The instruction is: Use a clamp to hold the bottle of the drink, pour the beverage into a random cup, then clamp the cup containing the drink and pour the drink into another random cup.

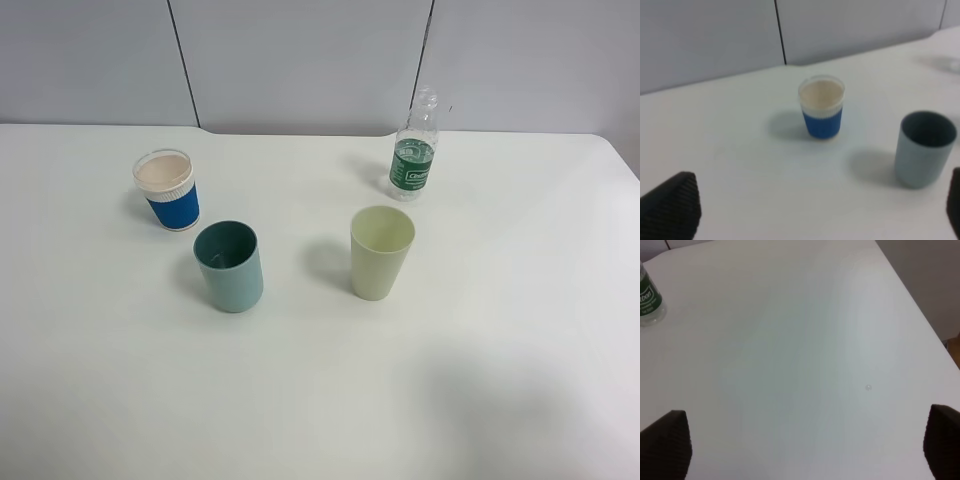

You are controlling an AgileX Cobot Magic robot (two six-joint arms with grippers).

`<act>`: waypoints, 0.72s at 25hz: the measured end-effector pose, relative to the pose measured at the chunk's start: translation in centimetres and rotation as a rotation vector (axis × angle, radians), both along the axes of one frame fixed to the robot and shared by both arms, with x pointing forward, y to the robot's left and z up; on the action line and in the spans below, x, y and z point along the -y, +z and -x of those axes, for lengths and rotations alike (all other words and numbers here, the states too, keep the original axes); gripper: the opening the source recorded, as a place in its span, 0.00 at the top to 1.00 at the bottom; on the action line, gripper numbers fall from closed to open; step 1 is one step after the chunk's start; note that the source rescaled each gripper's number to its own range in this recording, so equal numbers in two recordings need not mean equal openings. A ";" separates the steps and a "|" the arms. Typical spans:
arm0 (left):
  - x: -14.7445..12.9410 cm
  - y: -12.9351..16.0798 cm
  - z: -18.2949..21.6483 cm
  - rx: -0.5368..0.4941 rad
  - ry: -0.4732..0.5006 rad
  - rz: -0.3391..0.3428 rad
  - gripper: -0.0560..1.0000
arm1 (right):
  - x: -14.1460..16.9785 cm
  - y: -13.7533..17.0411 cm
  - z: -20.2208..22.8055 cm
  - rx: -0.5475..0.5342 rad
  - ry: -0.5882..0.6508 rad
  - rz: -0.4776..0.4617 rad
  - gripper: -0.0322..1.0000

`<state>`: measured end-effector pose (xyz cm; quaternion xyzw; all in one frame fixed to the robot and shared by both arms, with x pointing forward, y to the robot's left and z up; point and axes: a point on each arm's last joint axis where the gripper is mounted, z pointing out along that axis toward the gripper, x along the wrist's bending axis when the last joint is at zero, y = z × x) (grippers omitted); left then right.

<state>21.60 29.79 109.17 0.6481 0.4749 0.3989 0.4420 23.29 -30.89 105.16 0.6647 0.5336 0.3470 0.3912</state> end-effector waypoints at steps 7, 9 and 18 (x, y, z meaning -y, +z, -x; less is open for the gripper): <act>0.0 -2.1 -0.5 -0.148 0.034 0.036 0.00 | 0.0 0.0 0.0 0.000 0.000 0.000 0.15; 0.0 -3.0 -0.9 -0.187 0.045 0.055 0.00 | 0.0 0.0 0.0 0.000 0.000 0.000 0.15; 0.0 -3.4 -1.4 -0.176 0.059 0.076 0.00 | 0.0 0.0 0.0 0.000 0.000 0.000 0.15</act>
